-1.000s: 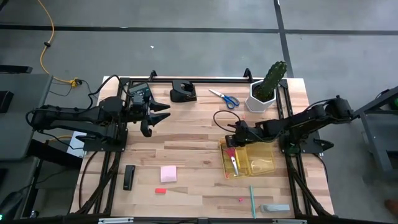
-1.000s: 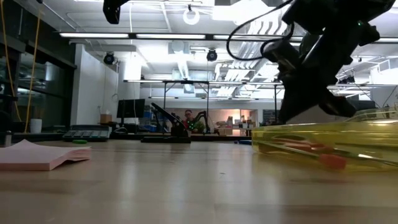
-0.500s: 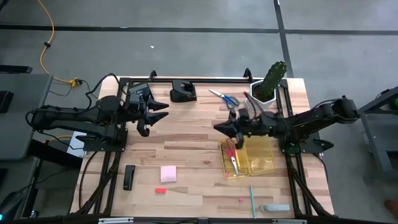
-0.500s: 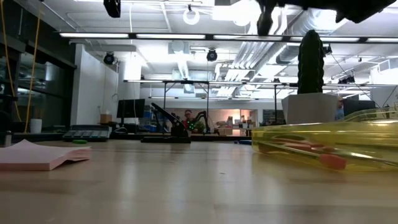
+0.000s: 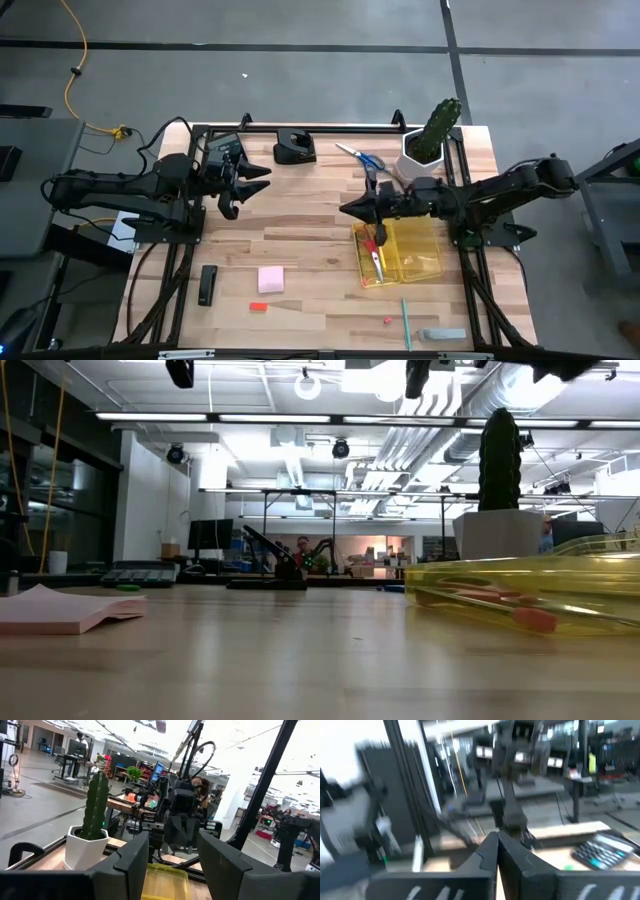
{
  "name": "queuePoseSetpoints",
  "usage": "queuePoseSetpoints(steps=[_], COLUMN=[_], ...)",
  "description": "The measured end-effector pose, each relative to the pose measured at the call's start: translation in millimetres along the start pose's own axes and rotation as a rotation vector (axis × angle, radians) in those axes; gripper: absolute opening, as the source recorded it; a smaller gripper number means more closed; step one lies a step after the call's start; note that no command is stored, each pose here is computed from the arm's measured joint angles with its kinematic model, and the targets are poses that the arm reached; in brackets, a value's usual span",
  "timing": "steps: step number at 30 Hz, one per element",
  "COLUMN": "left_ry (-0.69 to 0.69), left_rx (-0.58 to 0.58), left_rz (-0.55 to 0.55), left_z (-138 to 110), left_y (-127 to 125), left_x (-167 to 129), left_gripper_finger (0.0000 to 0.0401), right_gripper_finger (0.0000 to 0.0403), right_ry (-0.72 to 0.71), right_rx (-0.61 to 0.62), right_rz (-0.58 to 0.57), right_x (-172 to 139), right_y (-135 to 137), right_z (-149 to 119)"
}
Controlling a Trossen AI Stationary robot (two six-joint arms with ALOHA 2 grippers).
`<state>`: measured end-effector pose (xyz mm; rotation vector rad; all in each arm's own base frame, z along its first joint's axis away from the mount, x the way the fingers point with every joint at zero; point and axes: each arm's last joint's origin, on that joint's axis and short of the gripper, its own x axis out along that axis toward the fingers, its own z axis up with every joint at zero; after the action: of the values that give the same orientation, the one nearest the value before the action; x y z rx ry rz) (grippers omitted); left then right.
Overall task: Pack school essentials
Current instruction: Put the green eraser into the yellow box
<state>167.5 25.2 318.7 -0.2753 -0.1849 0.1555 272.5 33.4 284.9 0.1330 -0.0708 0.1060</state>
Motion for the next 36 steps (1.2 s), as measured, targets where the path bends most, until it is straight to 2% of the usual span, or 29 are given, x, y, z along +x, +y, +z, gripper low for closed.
queuePoseSetpoints(steps=[3, 5, 10, 18, 24, 26, 30, 33, 36], left_ry=[0.001, 0.002, 0.034, 0.064, 0.067, 0.078, 0.234, 0.461, 0.740], left_rx=[0.008, 0.025, 0.070, 0.150, 0.132, 0.114, 0.117, 0.145, 0.155], left_rz=[0.000, 0.001, 0.008, 0.012, 0.021, 0.075, 0.319, 0.468, 0.548], left_z=[-0.1, -0.2, -3.3, -6.1, -6.5, -8.1, -9.2, -9.5, -17.9], left_y=[0.0, 0.1, 0.9, 1.7, 2.1, 4.2, 17.0, 31.8, 52.5], left_x=[0.0, 0.0, -0.1, -0.1, -0.2, -0.4, -4.3, -9.9, -15.5], left_gripper_finger=[0.0156, 0.0156, 0.0156, 0.0156, 0.0156, 0.0156, 0.0156, 0.0156, 0.0158], right_gripper_finger=[0.0000, 0.0000, 0.0000, 0.0000, 0.0000, 0.0000, 0.0000, 0.0000, 0.0000], right_ry=[0.145, 0.183, 0.135, 0.097, 0.097, 0.097, 0.098, 0.103, 0.111], right_rx=[-0.084, -0.131, -0.183, -0.179, -0.156, -0.155, -0.148, -0.118, -0.105], right_rz=[-0.013, -0.012, -0.005, -0.004, -0.005, -0.005, -0.013, -0.030, -0.044], right_x=[7.3, 10.0, 12.5, 13.0, 13.0, 13.0, 13.1, 13.0, 12.9], right_y=[1.0, 2.0, 3.5, 4.1, 4.1, 4.1, 1.7, -2.6, -6.4], right_z=[7.3, 14.8, 26.7, 30.8, 30.7, 30.8, 31.0, 30.9, 30.5])
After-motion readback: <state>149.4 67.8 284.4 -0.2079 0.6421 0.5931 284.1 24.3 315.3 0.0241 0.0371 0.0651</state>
